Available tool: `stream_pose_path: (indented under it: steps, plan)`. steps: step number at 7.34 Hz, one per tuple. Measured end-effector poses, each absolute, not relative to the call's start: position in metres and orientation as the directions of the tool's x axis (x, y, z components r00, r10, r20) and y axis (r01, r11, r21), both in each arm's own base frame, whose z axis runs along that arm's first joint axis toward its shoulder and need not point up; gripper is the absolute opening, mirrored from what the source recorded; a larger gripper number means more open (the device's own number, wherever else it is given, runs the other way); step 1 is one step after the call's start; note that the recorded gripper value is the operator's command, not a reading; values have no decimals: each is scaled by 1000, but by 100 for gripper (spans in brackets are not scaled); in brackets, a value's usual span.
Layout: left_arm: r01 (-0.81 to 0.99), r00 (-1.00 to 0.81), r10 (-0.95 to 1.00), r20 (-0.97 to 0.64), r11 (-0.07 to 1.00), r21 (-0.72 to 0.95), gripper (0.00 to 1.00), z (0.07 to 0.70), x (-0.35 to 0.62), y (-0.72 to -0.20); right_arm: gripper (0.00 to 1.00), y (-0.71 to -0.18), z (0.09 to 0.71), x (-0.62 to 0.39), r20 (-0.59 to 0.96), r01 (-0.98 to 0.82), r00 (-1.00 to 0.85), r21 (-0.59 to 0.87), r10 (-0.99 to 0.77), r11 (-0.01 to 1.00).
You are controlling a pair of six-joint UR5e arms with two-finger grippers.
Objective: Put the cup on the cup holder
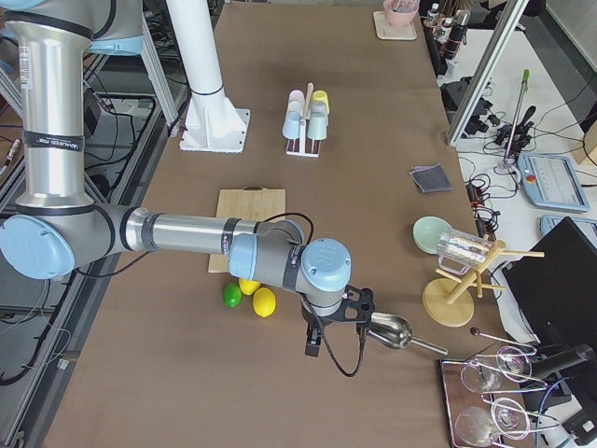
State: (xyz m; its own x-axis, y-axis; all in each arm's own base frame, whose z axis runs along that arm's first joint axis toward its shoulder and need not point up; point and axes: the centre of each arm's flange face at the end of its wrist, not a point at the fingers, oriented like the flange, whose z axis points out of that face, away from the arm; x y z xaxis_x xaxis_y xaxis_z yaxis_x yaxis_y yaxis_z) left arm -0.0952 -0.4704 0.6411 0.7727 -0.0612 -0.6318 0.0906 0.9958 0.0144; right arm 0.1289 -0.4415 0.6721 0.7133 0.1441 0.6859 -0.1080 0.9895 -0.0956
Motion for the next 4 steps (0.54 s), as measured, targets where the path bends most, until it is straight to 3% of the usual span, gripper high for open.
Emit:
stream_pose_path:
  steps: [4]
  plan:
    - [89, 713, -55, -699, 996, 12, 99, 634, -88, -456, 100, -438, 677, 128, 686, -107, 712, -106, 151, 989]
